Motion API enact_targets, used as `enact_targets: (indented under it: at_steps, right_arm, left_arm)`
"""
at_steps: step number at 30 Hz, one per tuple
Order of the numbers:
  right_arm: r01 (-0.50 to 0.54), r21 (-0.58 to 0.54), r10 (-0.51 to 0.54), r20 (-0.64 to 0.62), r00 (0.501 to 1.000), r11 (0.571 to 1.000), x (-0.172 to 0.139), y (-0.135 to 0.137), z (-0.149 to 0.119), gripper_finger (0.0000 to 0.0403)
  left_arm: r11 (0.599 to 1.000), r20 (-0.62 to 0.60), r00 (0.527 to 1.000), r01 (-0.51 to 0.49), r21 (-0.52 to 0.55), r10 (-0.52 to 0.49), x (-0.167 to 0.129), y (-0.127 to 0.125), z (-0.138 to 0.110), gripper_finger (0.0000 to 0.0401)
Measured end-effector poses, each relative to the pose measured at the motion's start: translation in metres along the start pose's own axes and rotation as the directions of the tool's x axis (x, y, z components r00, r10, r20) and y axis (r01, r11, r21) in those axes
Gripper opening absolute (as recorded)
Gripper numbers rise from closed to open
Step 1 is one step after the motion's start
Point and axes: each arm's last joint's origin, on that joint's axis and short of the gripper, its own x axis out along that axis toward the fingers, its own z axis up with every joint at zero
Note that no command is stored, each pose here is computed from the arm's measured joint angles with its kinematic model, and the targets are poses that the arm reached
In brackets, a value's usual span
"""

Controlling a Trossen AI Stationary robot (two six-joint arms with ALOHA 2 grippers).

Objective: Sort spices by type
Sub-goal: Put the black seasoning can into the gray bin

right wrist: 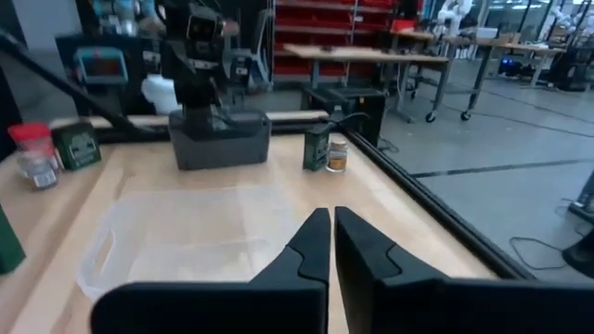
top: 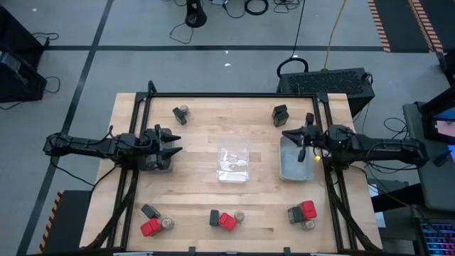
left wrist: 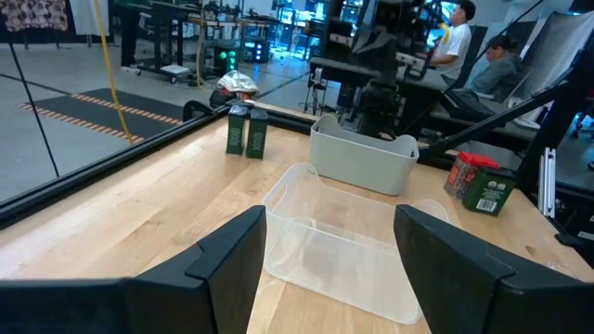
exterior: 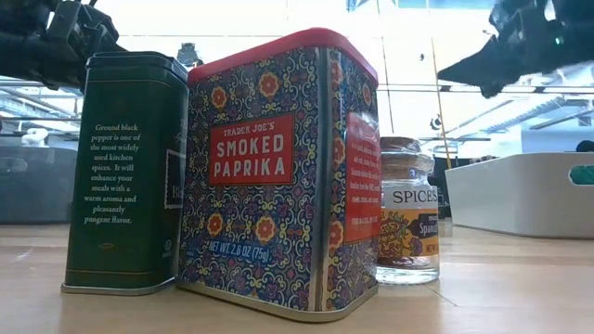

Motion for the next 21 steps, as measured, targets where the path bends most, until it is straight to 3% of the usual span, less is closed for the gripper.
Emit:
enact_targets:
  at_steps: [5, 11, 21]
  right_arm:
    - [0.008, -0.093, -0.022, -0.154, 0.988, 0.996, 0.005, -0.001, 0.029, 0.0040]
    - [0.039, -0.154, -0.098, -0.399, 0.912, 0.987, 0.018, -0.008, 0.052, 0.0109]
    - [0.046, -0.237, -0.175, -0.559, 0.810, 0.970, 0.044, -0.021, 0.056, 0.0174]
  left_arm:
    - [1.000, 0.012, 1.000, 0.003, -0.009, -0.003, 0.000, 0.000, 0.001, 0.0241]
    - [0.996, 0.019, 1.000, -0.012, -0.092, 0.014, 0.000, 0.000, 0.002, 0.0242]
    - [0.996, 0.161, 0.983, -0.082, -0.036, 0.087, -0.001, 0.001, 0.015, 0.0241]
